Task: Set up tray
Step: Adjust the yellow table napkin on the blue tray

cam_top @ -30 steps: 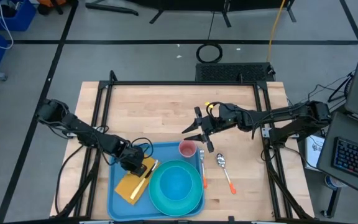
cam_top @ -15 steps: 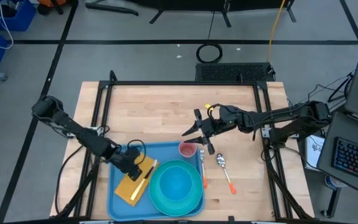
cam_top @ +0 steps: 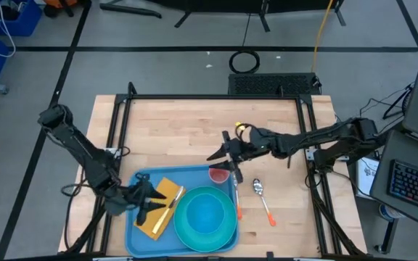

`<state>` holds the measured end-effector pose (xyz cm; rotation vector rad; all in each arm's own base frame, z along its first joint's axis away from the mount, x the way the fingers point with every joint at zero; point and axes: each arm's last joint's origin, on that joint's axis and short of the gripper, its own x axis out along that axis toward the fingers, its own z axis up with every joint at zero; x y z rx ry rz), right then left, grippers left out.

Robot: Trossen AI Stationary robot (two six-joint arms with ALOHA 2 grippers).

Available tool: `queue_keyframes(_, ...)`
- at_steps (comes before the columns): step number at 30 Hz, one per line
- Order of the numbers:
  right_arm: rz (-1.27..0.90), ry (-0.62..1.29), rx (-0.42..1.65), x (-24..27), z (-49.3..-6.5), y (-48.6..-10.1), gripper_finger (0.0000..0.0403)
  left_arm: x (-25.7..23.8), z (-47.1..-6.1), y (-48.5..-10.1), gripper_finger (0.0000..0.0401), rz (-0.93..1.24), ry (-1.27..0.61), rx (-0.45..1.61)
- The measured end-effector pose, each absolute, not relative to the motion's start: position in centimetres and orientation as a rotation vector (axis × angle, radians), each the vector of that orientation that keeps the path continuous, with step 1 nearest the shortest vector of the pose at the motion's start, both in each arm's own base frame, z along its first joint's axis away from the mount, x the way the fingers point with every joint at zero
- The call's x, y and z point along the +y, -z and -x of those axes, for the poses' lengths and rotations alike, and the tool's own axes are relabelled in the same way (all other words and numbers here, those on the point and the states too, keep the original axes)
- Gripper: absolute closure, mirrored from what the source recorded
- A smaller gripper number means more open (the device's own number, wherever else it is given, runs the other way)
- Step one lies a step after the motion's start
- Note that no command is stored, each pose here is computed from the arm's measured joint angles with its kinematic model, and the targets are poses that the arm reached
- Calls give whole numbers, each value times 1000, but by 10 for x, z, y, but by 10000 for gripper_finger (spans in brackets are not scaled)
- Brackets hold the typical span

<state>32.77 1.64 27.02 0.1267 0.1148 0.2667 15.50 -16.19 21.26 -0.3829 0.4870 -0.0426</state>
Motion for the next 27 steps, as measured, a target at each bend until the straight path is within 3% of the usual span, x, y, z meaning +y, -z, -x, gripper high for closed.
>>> queue_keyframes(11, -346, -253, 514, 9, -403, -251, 289, -194, -124, -237, 256, 133, 208, 236)
queue_keyframes(18, -460, -375, 690, 4, -451, -253, 289, -203, -105, -243, 256, -12, 248, 163)
queue_keyframes(27, -561, -315, 801, -14, -490, -222, 288, -224, -57, -245, 256, -216, 588, 116)
